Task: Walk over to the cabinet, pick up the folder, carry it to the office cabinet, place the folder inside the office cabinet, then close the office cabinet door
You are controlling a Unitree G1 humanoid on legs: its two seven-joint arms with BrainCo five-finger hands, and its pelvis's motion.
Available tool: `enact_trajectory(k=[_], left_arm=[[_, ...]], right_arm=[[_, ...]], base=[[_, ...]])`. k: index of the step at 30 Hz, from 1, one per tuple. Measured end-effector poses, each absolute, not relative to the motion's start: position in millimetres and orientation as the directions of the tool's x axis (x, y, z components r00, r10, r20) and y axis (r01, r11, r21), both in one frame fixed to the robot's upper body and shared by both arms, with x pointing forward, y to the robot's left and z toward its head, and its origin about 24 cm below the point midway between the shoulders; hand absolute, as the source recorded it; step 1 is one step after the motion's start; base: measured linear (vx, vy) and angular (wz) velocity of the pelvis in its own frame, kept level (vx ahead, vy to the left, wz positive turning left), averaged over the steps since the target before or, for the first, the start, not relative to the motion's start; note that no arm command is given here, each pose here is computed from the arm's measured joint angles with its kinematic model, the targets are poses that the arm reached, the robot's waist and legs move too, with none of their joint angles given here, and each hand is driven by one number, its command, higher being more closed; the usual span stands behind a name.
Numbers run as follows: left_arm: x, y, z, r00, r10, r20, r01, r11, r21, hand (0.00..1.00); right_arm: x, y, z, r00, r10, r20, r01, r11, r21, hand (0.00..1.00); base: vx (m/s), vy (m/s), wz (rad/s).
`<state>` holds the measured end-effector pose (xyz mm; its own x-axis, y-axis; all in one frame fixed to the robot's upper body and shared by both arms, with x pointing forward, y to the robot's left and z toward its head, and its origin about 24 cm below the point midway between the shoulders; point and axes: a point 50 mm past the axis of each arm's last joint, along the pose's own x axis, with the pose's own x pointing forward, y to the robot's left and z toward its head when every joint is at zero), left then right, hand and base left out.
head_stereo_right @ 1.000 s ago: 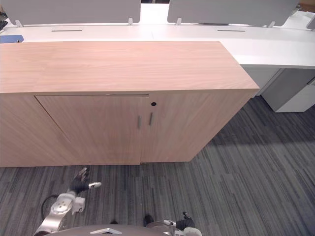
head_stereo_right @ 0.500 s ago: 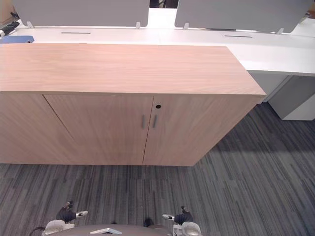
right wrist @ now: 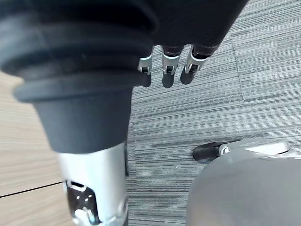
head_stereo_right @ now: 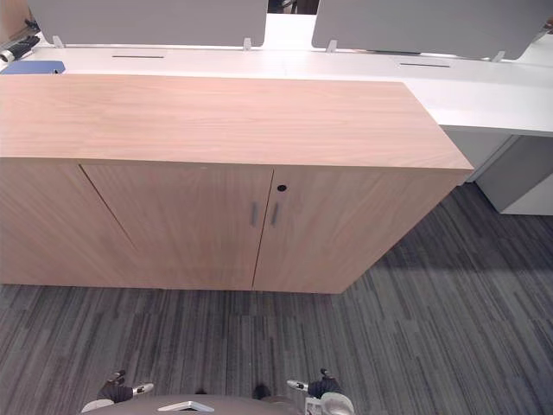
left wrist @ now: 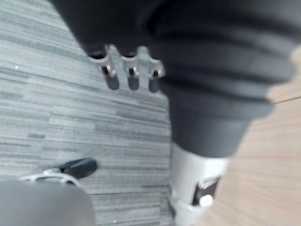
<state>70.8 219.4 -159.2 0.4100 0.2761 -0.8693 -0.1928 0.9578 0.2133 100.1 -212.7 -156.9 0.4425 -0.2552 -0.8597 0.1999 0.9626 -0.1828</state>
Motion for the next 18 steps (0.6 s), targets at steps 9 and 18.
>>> enact_trajectory(k=[9,18], left_arm=[[71.3,216.4,-161.3,0.396,0.267,-0.879,-0.188,0.960,0.206,0.00],[69.9,214.5,-162.1,0.392,0.262,-0.882,-0.186,0.961,0.203,0.00]], right_arm=[[101.7,-216.5,-156.5,0.427,-0.286,-0.858,0.240,0.951,-0.198,0.00],[104.9,-215.8,-156.8,0.424,-0.284,-0.860,0.239,0.951,-0.196,0.00]], base=[[0.00,0.000,0.02],[-0.03,-0.020,0.04]])
